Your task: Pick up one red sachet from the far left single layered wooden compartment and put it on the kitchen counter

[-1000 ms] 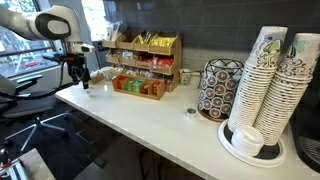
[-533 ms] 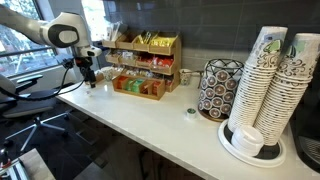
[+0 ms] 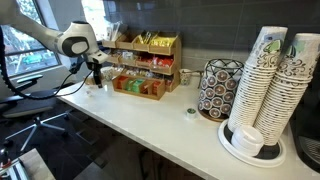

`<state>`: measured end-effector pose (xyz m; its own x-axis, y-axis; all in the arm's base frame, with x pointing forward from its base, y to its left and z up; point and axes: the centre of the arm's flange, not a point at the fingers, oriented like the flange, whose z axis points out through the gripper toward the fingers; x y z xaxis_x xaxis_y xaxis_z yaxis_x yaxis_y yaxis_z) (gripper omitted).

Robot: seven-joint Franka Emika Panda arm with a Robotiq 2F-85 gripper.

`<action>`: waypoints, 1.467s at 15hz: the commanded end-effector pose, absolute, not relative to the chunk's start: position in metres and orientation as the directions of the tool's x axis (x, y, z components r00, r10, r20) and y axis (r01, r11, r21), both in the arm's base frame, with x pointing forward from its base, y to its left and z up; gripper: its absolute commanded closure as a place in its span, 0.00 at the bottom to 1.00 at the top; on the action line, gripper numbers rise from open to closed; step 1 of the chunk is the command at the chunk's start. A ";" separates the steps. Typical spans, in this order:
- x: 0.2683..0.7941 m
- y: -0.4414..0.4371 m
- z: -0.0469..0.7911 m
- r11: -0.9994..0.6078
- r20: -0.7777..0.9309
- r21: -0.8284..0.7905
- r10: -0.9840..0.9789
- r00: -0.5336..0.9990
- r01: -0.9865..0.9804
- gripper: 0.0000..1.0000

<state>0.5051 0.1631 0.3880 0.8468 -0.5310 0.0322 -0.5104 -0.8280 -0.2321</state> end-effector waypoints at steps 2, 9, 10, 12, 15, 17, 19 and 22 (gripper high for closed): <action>0.511 0.166 0.383 -0.799 0.046 -0.268 -0.569 0.821 -0.539 0.00; 0.513 0.168 0.380 -0.790 0.047 -0.276 -0.580 0.813 -0.547 0.00; 0.513 0.168 0.380 -0.790 0.047 -0.276 -0.580 0.813 -0.547 0.00; 0.513 0.168 0.380 -0.790 0.047 -0.277 -0.580 0.813 -0.547 0.00; 0.513 0.168 0.380 -0.789 0.047 -0.277 -0.581 0.813 -0.548 0.00; 0.520 0.167 0.370 -0.743 0.032 -0.274 -0.642 0.766 -0.611 0.00; 0.528 0.169 0.362 -0.677 -0.002 -0.291 -0.706 0.709 -0.676 0.00; 0.539 0.172 0.352 -0.579 -0.058 -0.327 -0.777 0.627 -0.747 0.00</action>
<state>0.5224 0.1626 0.3658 0.7005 -0.7136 -0.0069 -0.6853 -0.6699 -0.2857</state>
